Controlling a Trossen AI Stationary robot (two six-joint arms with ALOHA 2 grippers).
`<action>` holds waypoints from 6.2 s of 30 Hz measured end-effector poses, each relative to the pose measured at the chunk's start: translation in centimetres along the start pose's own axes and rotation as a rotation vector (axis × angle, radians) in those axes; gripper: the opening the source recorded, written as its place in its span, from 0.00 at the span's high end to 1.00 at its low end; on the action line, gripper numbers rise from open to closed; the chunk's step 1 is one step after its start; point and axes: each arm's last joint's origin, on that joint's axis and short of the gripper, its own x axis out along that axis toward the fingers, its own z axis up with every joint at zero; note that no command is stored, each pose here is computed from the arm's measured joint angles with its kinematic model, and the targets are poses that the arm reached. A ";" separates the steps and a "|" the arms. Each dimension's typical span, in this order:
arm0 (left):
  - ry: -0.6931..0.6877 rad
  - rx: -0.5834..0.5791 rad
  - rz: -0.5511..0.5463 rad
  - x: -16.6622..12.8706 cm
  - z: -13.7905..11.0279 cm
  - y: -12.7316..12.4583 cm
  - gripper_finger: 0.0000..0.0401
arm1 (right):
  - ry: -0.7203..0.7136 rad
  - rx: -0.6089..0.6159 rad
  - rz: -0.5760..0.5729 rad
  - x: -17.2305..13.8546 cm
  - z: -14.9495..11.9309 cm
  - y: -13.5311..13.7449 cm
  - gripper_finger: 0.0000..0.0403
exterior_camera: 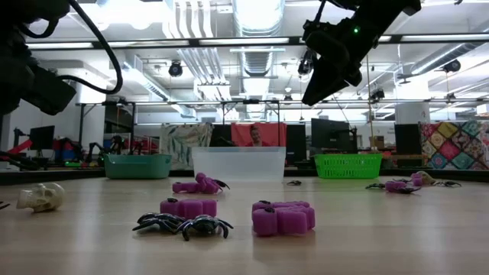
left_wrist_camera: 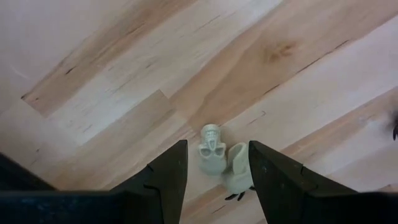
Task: Sort Halloween decoration
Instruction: Put the white skull toy into the light blue bin, then put the black spider toy into the green bin
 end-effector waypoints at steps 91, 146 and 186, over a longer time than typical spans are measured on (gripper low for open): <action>-0.611 -0.164 -0.024 -7.2 23.0 20.7 0.95 | -0.121 -0.041 -0.282 1.7 2.3 -5.5 0.75; -1.136 0.485 -0.253 -13.8 15.9 5.5 0.60 | -0.159 -0.126 0.161 2.4 -1.7 -0.2 0.75; -0.921 0.827 -0.292 -5.2 12.8 -4.9 0.60 | -0.024 0.191 0.232 2.8 -6.0 1.3 0.75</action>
